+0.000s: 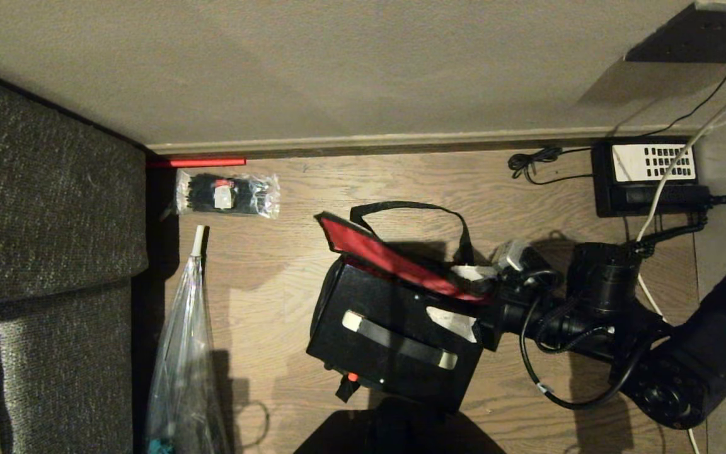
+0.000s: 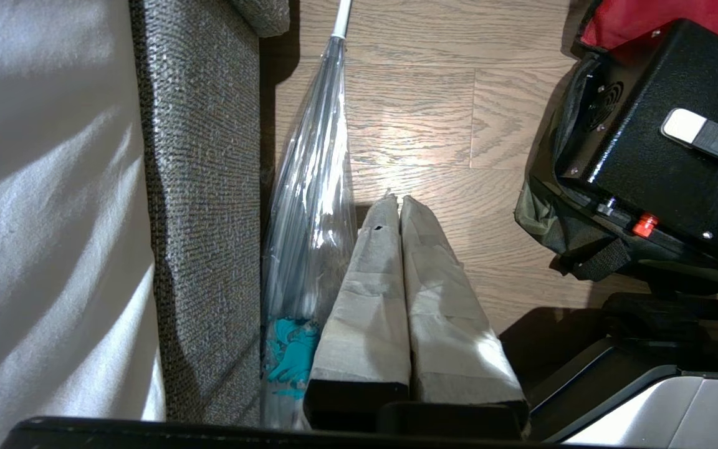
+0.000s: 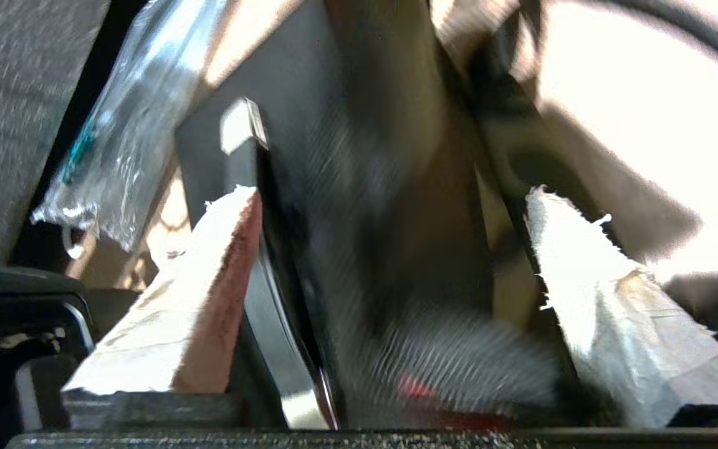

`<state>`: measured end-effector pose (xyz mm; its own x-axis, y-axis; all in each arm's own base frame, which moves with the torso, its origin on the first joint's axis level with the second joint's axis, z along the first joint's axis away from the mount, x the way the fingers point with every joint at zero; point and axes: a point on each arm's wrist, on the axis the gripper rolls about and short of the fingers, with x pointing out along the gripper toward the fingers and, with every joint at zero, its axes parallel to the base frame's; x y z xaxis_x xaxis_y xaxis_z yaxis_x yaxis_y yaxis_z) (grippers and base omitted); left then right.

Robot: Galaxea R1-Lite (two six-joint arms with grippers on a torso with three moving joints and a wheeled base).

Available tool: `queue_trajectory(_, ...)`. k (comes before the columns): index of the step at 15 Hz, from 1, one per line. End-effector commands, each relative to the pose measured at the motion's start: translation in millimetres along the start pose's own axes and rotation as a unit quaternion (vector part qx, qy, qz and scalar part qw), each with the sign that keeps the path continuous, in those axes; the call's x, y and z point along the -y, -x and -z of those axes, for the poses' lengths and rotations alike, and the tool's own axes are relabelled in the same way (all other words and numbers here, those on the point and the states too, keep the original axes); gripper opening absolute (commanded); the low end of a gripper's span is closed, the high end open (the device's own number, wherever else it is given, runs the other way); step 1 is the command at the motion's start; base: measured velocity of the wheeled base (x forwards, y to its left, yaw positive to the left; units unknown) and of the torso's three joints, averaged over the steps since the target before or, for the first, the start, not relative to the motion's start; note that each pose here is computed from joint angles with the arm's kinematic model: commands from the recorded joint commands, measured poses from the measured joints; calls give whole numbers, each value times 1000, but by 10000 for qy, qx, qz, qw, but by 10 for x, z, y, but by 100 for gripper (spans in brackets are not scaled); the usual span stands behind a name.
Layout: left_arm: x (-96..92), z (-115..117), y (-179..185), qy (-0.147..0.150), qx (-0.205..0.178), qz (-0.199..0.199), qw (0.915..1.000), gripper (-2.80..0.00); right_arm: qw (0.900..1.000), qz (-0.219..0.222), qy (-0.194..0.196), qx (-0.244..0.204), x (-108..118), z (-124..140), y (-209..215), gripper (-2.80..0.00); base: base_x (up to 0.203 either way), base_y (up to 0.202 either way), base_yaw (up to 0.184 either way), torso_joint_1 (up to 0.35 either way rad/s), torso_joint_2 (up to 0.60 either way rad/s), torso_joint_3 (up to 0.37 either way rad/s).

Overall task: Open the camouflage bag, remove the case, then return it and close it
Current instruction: Close the top of the storage box

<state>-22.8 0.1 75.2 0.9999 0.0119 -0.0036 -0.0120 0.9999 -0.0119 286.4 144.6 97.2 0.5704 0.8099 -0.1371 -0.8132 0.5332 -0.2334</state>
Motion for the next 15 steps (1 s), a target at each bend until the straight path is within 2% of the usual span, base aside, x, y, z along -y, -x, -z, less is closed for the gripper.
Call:
queue_trajectory(1,0,9,-1,2,-5,-2,10000,-280,9982,-133,583,105,-43,-84,-87,0,0,0,0,0,0,0)
queue_trajectory(3,0,9,-1,2,-5,-2,10000,-280,9965,-246,801,7,-88,-45,-133,0,0,0,0,0,0,0)
queue_trajectory(4,0,9,-1,2,-5,-2,10000,-280,9961,-268,844,-44,-96,-17,-145,-9,0,0,0,0,0,0)
queue_trajectory(5,0,9,-1,2,-5,-2,10000,-280,9954,-282,905,-112,-102,26,-155,-280,0,0,0,0,0,0)
queue_trajectory(9,0,9,-1,2,-5,-2,10000,-280,9910,-304,1290,-198,-123,78,-146,-280,0,0,0,0,0,0)
queue_trajectory(15,0,9,-1,2,-5,-2,10000,-280,9905,-266,1329,-214,-136,64,-31,-280,0,0,0,0,0,0)
